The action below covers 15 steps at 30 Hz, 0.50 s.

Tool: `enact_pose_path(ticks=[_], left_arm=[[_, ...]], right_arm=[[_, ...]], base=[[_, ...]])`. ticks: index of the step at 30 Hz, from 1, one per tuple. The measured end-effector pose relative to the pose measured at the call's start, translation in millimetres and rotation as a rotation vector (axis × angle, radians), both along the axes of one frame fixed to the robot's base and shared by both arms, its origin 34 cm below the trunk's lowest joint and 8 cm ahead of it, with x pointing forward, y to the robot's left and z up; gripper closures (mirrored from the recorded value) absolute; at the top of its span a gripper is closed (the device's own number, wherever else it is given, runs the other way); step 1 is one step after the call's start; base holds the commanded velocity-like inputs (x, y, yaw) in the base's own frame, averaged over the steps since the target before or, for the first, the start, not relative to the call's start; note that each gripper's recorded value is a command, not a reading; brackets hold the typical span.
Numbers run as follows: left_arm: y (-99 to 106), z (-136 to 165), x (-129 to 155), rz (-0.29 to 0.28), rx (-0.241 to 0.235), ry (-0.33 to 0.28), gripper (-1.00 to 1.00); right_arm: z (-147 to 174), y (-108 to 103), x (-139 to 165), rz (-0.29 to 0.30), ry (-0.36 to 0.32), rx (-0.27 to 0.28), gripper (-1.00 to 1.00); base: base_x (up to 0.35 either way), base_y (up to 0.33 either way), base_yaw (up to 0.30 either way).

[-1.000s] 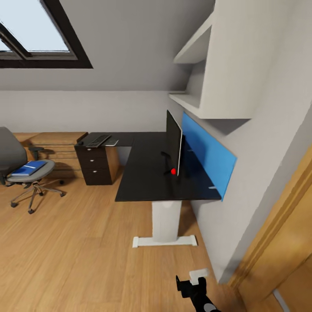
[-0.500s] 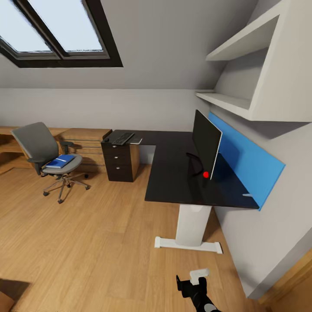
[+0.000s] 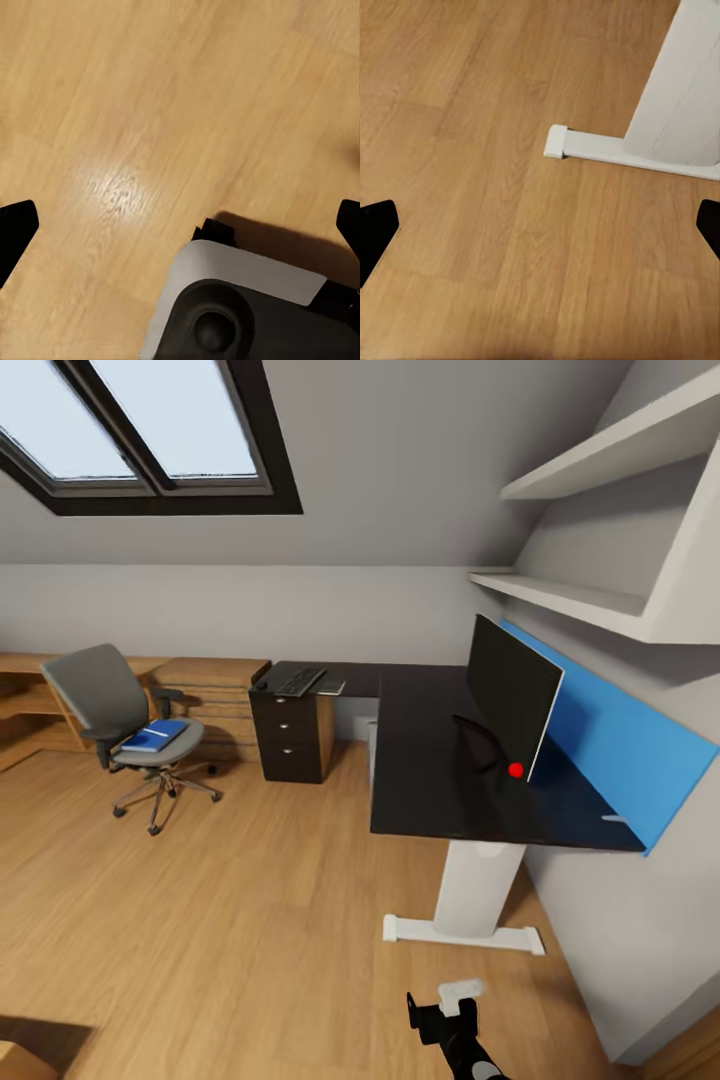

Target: In the bedroom, organize the workspace by keeping the computer under the desk, ensuring the monitor is on the desk, placing the keyboard on the desk next to the monitor, placing the mouse on the desk next to the keyboard, moving the folder from the swivel chair onto the desk next to the mouse, stacking the notebook on top of the folder with the pen on top of the notebook, and positioning the swivel chair next to the desk.

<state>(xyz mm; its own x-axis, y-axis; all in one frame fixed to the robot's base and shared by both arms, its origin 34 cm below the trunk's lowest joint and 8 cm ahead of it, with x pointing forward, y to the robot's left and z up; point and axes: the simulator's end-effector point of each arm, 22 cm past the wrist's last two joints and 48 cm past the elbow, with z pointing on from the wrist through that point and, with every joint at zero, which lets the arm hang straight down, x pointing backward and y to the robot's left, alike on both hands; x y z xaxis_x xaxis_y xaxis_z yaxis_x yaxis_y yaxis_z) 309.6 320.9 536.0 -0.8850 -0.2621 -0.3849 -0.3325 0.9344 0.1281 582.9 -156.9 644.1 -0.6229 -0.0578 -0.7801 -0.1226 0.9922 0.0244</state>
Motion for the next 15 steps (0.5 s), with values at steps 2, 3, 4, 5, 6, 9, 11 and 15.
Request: enact_pose_path(ticks=[2,3,4,5,6,9,11,15], left_arm=[[0.0,0.1,-0.1,-0.003,0.001,0.001,-1.0],[0.1,0.2,0.0,-0.003,0.001,0.0,-1.0],[0.3,0.3,0.1,-0.002,0.002,0.0,-1.0],[0.4,0.4,0.3,-0.002,0.002,-0.001,-1.0],[0.9,0.6,0.2,-0.002,0.003,-0.001,-1.0],[1.8,1.0,0.9,0.0,0.005,-0.003,-1.0],[3.3,1.3,0.8,0.003,0.008,-0.004,-1.0],[5.2,1.3,0.0,0.006,0.011,-0.003,-1.0]], right_arm=[[0.9,-0.1,0.5,0.0,-0.004,0.0,-1.0],[1.4,-0.1,0.8,0.0,-0.006,0.001,-1.0],[1.9,-0.1,1.1,0.0,-0.008,0.0,-1.0],[2.4,-0.1,1.4,0.0,-0.009,0.001,-1.0],[2.9,0.2,1.6,0.0,-0.01,0.001,-1.0],[3.8,0.8,2.1,0.001,-0.013,0.002,-1.0],[4.1,1.0,2.2,0.001,-0.014,0.002,-1.0],[3.7,1.2,1.9,0.001,-0.013,0.002,-1.0]], base=[[0.101,0.321,-0.143],[0.102,0.321,-0.173],[0.102,0.321,-0.184],[0.104,0.32,-0.209],[0.104,0.32,-0.223],[0.108,0.321,-0.26],[0.129,0.32,-0.287],[0.177,0.307,-0.234]])
